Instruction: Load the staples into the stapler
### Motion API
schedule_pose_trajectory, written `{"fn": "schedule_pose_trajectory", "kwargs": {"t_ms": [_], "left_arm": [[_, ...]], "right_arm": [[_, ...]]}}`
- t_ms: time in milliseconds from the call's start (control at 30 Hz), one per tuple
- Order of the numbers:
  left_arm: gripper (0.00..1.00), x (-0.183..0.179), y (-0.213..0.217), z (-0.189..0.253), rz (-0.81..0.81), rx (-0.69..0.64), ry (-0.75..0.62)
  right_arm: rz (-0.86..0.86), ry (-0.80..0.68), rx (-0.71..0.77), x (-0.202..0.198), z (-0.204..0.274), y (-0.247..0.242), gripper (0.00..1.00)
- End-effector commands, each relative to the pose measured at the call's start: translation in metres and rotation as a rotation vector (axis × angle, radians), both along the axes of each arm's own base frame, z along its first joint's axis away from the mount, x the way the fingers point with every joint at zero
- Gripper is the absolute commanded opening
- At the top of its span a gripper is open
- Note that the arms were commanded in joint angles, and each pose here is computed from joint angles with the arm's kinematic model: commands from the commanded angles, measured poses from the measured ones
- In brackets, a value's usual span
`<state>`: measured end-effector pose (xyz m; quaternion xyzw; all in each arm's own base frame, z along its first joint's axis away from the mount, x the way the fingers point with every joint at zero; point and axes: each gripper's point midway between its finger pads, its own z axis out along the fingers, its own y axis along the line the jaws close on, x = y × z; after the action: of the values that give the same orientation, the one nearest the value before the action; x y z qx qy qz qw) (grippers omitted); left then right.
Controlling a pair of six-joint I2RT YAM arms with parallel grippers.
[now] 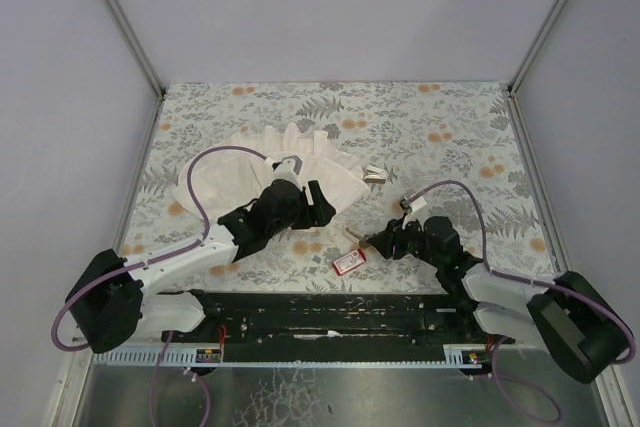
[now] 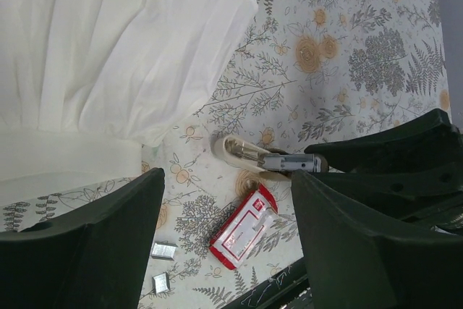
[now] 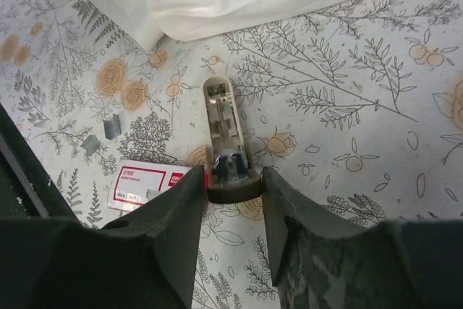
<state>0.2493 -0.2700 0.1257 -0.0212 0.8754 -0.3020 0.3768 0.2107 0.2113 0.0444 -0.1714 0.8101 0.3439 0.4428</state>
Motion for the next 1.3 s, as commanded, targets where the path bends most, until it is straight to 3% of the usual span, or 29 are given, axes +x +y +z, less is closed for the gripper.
{"fn": "schedule_pose_trajectory", "kwargs": {"t_ms": [0,233,467,667,867,1100,1267], "left_arm": [[0.7,0.004,-0.001,0.007,-0.01,-0.002,-0.02],[0.7,0.005,0.001,0.007,-0.007,0.004,-0.018],[0.72,0.017,0.009,0.03,-0.02,0.038,-0.056],[0.81,0.051,0.045,0.08,-0.04,0.074,-0.122],[0.94,0.078,0.087,0.117,-0.008,0.209,-0.233],[1.0,0.086,0.112,0.114,0.051,0.323,-0.318],[1.0,0.084,0.125,0.106,0.114,0.346,-0.336]], "right_arm": [[-0.042,-0.007,0.012,-0.001,0.012,-0.005,0.46],[-0.117,-0.039,0.035,-0.002,0.033,-0.019,0.69],[-0.396,0.04,-0.047,0.032,0.063,-0.05,0.89],[-0.462,0.193,-0.114,0.088,0.071,-0.082,0.84],[-0.375,0.194,-0.295,0.151,0.068,-0.077,0.78],[-0.097,0.188,-0.341,0.198,0.056,-0.032,0.64],[-0.007,0.175,-0.408,0.218,0.038,-0.01,0.6]]}}
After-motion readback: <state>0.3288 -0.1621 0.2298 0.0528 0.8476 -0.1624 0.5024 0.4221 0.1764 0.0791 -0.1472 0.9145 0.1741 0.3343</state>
